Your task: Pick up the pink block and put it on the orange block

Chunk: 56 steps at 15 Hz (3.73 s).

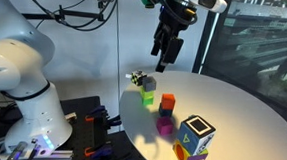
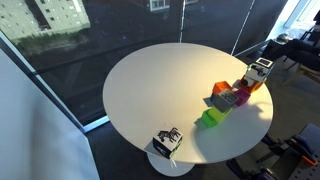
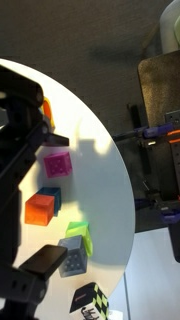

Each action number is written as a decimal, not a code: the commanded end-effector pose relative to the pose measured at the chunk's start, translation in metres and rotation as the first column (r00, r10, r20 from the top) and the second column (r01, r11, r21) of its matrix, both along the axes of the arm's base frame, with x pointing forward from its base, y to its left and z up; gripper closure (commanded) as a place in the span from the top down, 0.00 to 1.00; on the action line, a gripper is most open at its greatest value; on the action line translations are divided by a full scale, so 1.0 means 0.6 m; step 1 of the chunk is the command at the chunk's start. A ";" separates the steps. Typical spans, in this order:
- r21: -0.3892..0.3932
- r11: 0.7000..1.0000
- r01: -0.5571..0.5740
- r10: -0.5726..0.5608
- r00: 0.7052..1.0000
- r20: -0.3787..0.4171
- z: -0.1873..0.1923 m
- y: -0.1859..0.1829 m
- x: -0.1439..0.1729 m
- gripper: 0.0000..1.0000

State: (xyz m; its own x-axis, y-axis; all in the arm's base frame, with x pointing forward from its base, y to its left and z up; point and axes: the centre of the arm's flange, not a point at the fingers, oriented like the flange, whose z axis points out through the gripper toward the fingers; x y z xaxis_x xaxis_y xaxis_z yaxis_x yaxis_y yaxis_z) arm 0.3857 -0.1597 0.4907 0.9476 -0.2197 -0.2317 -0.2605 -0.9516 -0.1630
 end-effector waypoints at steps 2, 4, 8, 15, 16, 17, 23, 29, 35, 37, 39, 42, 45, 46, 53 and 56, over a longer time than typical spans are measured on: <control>-0.068 0.997 0.037 -0.034 0.999 0.037 -0.028 0.009 0.002 1.00; -0.088 0.995 0.042 -0.037 0.998 0.059 -0.048 0.013 0.007 1.00; -0.113 0.993 0.039 -0.029 0.996 0.086 -0.086 0.026 0.013 1.00; -0.164 0.984 0.066 -0.045 0.990 0.132 -0.171 0.041 0.029 1.00; -0.175 0.982 0.072 -0.050 0.990 0.131 -0.184 0.041 0.031 1.00; -0.186 0.979 0.079 -0.055 0.990 0.131 -0.199 0.042 0.034 1.00; -0.219 0.970 0.100 -0.075 0.990 0.120 -0.276 0.042 0.057 1.00; -0.267 0.960 0.081 -0.055 0.993 0.103 -0.327 0.041 0.071 1.00; -0.248 0.967 0.064 -0.044 0.995 0.086 -0.335 0.041 0.062 1.00; -0.248 0.967 0.064 -0.044 0.995 0.086 -0.335 0.041 0.063 1.00; -0.248 0.967 0.064 -0.044 0.995 0.086 -0.334 0.040 0.063 1.00; -0.251 0.966 0.057 -0.034 0.995 0.093 -0.346 0.042 0.067 1.00; -0.252 0.967 0.033 -0.005 0.993 0.114 -0.366 0.050 0.076 1.00; -0.254 0.967 0.021 0.010 0.992 0.123 -0.373 0.054 0.078 1.00; -0.253 0.966 -0.053 0.092 0.986 0.141 -0.409 0.080 0.093 1.00; -0.256 0.965 -0.064 0.102 0.985 0.139 -0.420 0.083 0.096 1.00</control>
